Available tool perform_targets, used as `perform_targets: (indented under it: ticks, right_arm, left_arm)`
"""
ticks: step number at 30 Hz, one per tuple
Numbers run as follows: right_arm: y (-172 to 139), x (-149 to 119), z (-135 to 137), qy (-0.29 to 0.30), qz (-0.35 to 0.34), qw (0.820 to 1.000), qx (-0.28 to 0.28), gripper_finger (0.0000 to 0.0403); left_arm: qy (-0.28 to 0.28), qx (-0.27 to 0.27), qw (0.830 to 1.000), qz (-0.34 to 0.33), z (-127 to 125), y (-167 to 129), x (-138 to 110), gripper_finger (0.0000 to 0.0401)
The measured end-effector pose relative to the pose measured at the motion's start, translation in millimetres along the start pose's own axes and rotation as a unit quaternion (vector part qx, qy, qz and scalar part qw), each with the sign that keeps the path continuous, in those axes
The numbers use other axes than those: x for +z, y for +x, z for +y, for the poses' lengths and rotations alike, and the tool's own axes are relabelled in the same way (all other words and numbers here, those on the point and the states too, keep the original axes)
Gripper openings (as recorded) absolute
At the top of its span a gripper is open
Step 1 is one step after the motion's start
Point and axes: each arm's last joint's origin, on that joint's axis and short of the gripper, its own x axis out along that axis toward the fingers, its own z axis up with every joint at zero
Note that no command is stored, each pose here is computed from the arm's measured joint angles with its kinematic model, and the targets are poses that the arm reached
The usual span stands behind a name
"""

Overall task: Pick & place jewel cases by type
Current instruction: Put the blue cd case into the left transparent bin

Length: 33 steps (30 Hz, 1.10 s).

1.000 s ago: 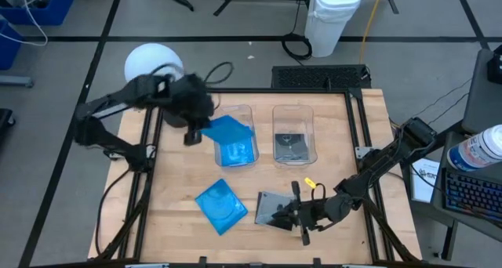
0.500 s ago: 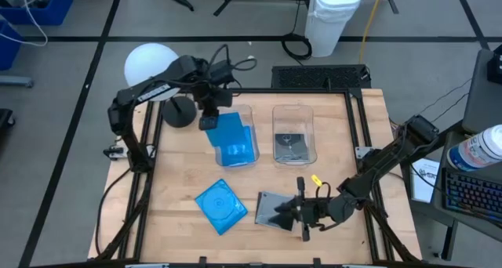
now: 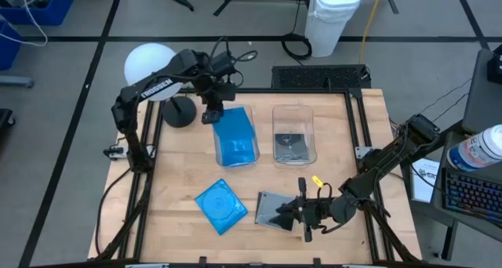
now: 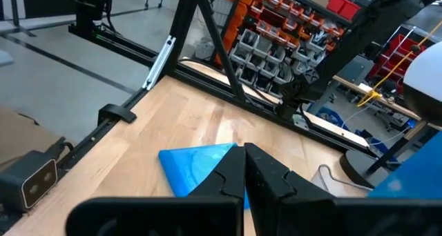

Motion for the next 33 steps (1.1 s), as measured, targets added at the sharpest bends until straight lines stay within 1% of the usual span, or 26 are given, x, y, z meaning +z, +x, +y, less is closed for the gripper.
perform_targets:
  ticks: [2,8,13,16,21,26,31,33]
  right_arm:
    - [0.0,0.0,0.0,-0.004,0.000,1.000,0.000,0.0000]
    - [0.0,-0.6,0.1,-0.016,0.003,1.000,0.001,0.0000]
    - [-0.4,-1.6,1.0,-0.021,0.008,1.000,0.003,0.0000]
    - [-0.4,-3.1,1.3,-0.027,0.014,1.000,0.005,0.0000]
    - [-1.0,-2.8,2.2,-0.027,0.013,1.000,0.007,0.0000]
    - [-1.2,-2.7,2.5,-0.027,0.013,1.000,0.008,0.0000]
    - [-1.2,-2.6,2.5,-0.027,0.013,1.000,0.008,0.0000]
    - [-1.2,-2.6,2.5,-0.027,0.012,1.000,0.008,0.0000]
  left_arm:
    - [0.001,-0.005,1.000,0.007,1.4,5.9,0.7,0.0048]
    - [-0.009,-0.032,0.998,0.052,9.2,38.9,8.7,0.0048]
    - [-0.015,-0.068,0.996,0.064,13.0,58.2,15.3,0.0048]
    - [-0.023,-0.099,0.993,0.064,17.7,71.9,19.5,0.0048]
    - [-0.033,-0.136,0.988,0.070,23.1,87.4,22.6,0.0048]
    - [-0.038,-0.142,0.986,0.082,29.1,99.3,23.9,0.0048]
    - [-0.043,-0.131,0.985,0.101,34.5,109.2,24.1,0.0048]
    - [-0.043,-0.119,0.986,0.107,35.7,110.4,24.2,0.0050]
